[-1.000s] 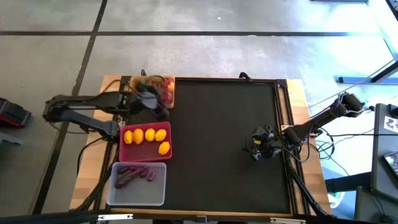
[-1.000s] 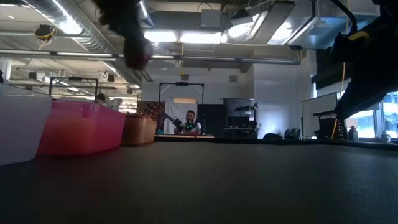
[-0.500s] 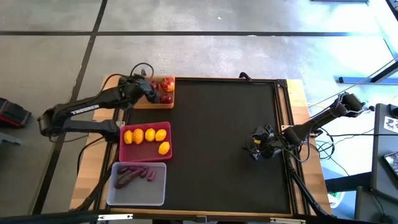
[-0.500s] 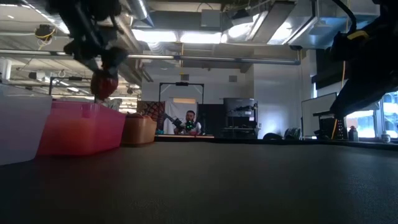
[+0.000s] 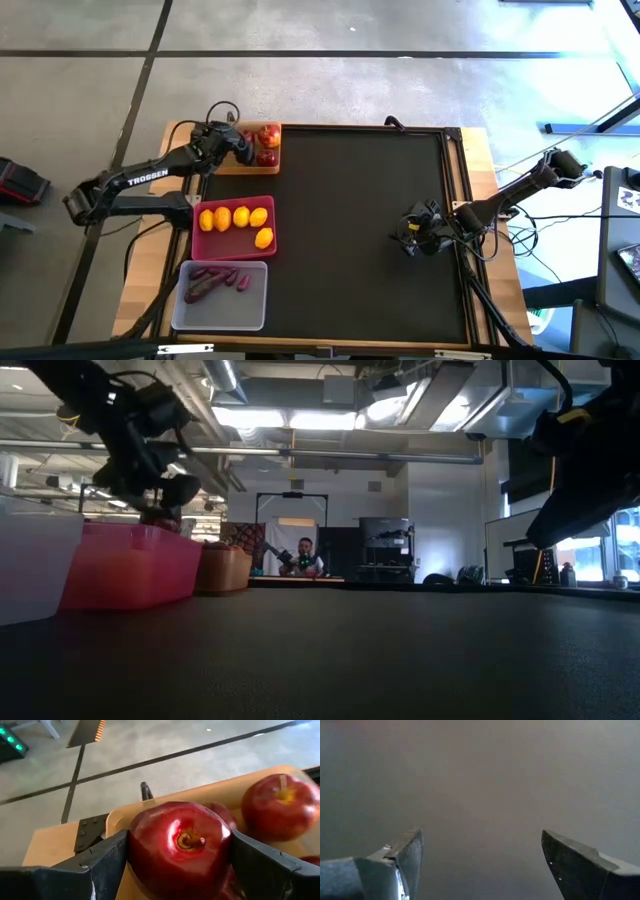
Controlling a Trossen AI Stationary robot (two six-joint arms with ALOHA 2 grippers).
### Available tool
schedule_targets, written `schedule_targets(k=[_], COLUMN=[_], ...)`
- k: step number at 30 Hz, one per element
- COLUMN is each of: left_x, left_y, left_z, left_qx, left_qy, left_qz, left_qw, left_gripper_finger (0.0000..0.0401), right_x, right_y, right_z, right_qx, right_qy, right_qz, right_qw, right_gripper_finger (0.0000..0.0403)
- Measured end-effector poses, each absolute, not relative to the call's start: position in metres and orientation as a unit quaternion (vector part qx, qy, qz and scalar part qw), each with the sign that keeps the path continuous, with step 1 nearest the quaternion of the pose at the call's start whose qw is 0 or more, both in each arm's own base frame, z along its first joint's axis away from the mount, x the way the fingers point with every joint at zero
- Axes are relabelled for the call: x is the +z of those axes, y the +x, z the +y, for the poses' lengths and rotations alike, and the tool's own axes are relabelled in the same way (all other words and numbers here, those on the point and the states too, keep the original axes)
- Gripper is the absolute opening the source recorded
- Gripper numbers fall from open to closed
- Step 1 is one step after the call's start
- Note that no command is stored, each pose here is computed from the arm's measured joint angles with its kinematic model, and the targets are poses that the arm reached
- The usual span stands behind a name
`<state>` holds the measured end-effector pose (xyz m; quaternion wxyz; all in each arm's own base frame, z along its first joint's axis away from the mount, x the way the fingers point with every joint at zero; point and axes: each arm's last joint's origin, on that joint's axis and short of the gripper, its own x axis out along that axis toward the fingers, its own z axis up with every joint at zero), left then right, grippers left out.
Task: Sort produce into baskets
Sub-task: Put the apple into the orange bin
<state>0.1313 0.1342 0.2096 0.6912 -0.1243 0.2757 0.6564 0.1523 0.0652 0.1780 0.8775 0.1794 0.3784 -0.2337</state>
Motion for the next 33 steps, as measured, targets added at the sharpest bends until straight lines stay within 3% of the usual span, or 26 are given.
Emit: schedule_targets(k=[25,33], left_x=[0.162,0.152], left_y=[0.112,0.107], left_z=[0.133,0.133], left_qx=[0.682,0.694], left_qy=[-0.145,-0.160], left_qz=[0.257,0.230], left_qw=[0.669,0.663], left_gripper_finger=[0.0313,0.0343], right_x=[0.178,0.178], right_y=[0.152,0.152], right_z=[0.065,0.065], right_qx=[-0.234,-0.234], right_qy=[0.179,0.180], right_qz=[0.377,0.377], right_qw=[0.878,0.878], right_gripper_finger=[0.0335,0.0335])
